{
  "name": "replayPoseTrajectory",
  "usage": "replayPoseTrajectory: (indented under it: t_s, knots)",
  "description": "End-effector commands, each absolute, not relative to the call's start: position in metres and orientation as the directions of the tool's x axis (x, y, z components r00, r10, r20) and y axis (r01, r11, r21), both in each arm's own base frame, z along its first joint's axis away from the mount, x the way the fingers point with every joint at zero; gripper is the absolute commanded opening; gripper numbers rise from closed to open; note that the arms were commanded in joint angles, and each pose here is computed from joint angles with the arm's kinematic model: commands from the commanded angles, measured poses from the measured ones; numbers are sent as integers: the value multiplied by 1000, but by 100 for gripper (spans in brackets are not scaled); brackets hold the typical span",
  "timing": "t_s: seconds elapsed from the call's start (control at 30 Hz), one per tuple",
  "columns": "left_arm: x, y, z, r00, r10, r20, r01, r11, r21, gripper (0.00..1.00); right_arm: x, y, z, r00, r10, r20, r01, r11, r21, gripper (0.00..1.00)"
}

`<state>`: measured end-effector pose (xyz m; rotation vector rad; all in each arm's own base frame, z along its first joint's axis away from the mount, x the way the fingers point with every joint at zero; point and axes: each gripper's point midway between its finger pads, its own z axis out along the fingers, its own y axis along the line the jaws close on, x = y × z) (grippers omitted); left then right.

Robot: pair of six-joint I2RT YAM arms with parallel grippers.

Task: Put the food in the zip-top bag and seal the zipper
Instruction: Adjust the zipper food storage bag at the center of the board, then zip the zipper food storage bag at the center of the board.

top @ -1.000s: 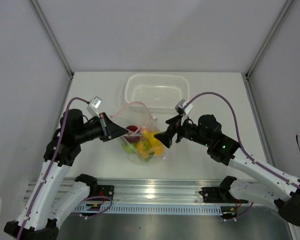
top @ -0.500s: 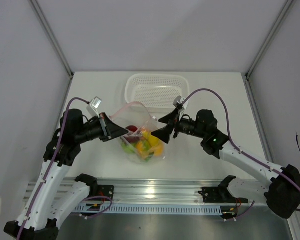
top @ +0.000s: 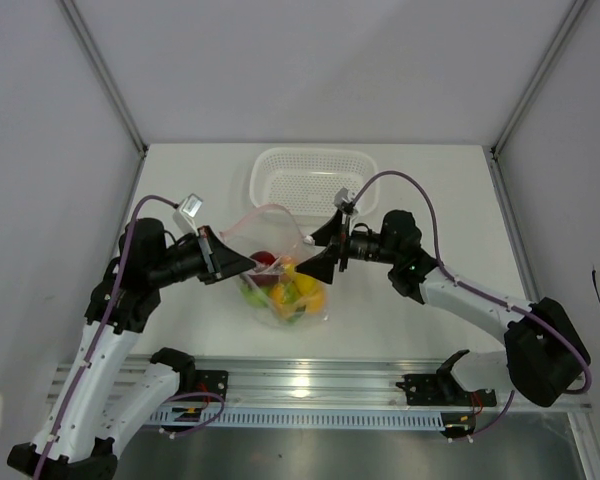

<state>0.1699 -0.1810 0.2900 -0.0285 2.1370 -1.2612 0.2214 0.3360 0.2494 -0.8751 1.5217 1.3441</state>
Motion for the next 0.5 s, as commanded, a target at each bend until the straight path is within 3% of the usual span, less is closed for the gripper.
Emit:
replayPoseTrajectory:
  t_s: [0.0,0.13,0.27,0.33,0.37,0.47]
  knots:
    - [165,-183,314,-762,-327,-559,356,509,-784,1,223,346,292,-249,134,-959,-963,71,260,99]
    - [166,-183,315,-763,-328,-557,355,509,-785,1,229,351,291,-264,150,-953,-959,64,276,93]
    - [165,-182,314,-761,-329,-559,352,514,-782,0,235,354,289,-272,161,-949,-955,73,286,74]
    - [166,-181,314,-758,-329,-564,351,523,-777,1,234,354,288,-274,163,-948,-955,72,289,61]
    - [165,-181,314,-758,-328,-564,351,524,-776,1,234,354,289,-273,168,-947,-955,75,289,44]
    - [166,-181,311,-760,-329,-561,345,527,-777,1,233,352,294,-262,177,-949,-958,73,278,22]
